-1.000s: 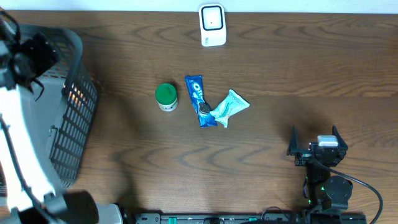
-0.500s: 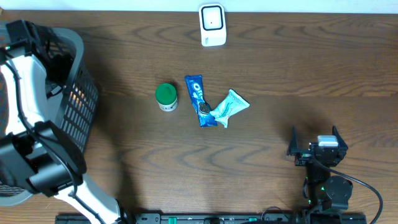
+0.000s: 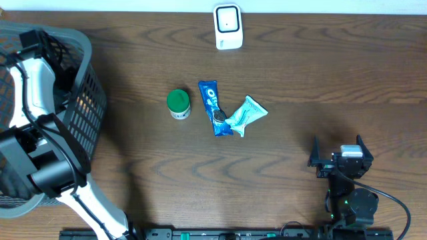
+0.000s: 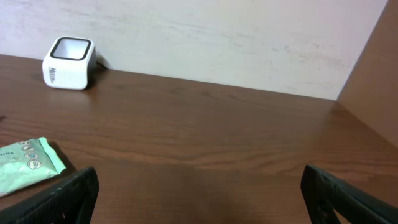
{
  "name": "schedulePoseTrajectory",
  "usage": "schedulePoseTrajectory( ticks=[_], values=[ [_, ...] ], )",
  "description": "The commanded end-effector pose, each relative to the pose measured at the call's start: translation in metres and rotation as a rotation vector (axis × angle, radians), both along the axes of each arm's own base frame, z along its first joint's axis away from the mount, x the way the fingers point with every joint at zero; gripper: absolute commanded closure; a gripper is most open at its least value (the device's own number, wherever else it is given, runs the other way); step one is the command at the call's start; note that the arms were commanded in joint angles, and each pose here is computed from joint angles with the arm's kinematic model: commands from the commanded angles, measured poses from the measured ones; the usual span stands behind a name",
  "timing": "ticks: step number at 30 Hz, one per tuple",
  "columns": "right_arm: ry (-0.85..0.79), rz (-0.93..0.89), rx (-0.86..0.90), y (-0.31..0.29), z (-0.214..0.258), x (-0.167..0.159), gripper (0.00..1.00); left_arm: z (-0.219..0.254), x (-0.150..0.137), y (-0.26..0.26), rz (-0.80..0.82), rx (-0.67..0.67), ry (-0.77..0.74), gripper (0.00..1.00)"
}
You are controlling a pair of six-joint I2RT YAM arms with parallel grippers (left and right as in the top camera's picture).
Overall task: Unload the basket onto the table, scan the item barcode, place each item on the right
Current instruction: 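Reach into the basket toward the orange item with the left gripper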
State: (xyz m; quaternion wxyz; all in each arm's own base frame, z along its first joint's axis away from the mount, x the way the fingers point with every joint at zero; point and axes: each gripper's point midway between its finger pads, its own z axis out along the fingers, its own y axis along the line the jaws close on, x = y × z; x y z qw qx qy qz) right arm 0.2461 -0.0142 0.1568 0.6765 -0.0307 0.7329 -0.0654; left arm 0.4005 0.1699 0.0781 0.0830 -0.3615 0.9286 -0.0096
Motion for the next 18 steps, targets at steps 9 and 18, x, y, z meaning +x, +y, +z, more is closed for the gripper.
schedulePoseTrajectory(
  ticks=[9, 18],
  values=[
    [0.0, -0.008, 0.011, -0.002, 0.0, 0.0, 0.01, -0.042, -0.024, -0.016, -0.008, -0.068, 0.096, 0.02],
    [0.0, -0.008, 0.011, -0.002, 0.0, 0.0, 0.01, -0.054, -0.027, -0.017, -0.006, -0.067, 0.094, 0.53]
  ],
)
